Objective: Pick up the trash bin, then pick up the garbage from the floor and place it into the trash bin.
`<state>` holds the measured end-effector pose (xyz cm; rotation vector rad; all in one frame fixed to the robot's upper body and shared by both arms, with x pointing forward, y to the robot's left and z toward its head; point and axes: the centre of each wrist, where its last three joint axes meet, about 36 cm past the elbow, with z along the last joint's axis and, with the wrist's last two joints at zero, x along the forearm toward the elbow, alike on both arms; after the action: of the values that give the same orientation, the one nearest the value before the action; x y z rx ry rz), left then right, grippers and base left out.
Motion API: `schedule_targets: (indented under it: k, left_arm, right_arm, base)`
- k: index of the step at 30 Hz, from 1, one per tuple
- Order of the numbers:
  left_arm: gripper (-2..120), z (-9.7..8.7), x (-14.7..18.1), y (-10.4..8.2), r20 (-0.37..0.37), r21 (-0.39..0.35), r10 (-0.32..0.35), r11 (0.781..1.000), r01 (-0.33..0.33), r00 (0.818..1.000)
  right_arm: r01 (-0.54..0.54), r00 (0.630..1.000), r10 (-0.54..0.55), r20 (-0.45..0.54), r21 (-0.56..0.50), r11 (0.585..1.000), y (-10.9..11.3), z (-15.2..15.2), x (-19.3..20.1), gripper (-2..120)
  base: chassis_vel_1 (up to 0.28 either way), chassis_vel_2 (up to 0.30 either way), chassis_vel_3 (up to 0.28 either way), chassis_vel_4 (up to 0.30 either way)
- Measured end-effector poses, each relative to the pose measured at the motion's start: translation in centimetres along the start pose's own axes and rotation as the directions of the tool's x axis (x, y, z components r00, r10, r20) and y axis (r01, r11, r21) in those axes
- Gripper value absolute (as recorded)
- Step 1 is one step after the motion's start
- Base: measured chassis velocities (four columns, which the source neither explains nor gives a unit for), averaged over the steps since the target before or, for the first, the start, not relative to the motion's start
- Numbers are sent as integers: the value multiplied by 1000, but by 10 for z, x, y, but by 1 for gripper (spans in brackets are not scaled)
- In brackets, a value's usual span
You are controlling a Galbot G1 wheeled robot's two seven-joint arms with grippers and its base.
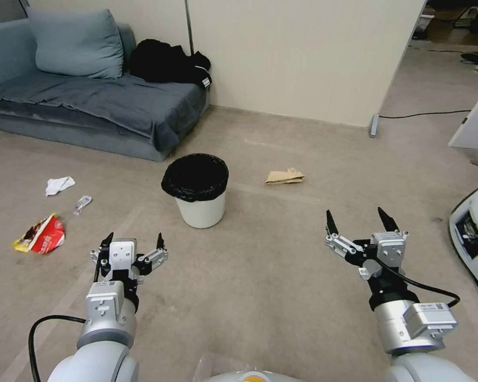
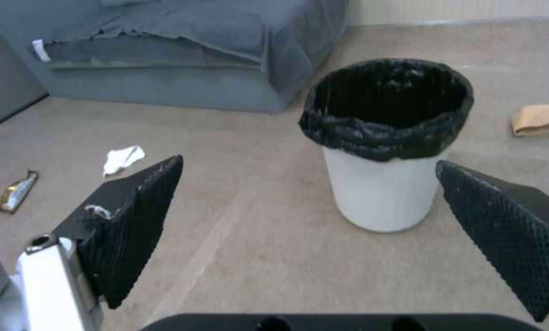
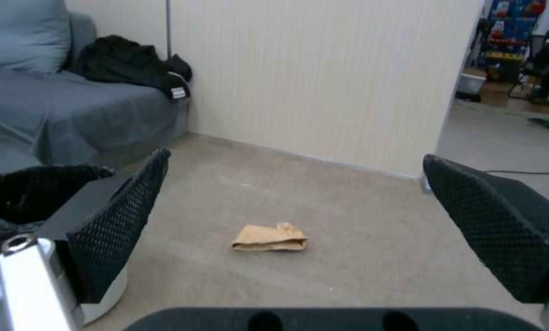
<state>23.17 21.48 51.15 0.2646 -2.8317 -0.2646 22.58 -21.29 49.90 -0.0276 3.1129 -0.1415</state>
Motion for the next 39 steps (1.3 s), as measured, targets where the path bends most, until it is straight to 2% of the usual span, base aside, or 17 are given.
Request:
schedule_targets:
  k: [39]
  left_arm:
    - [100, 0, 0, 0, -3, 1, 1, 1000, -1, 1000]
  right_arm:
    - [-7, 1000, 7, -2, -9, 1000, 0, 10, -1, 100]
  base:
    - [-159, 160, 159, -157]
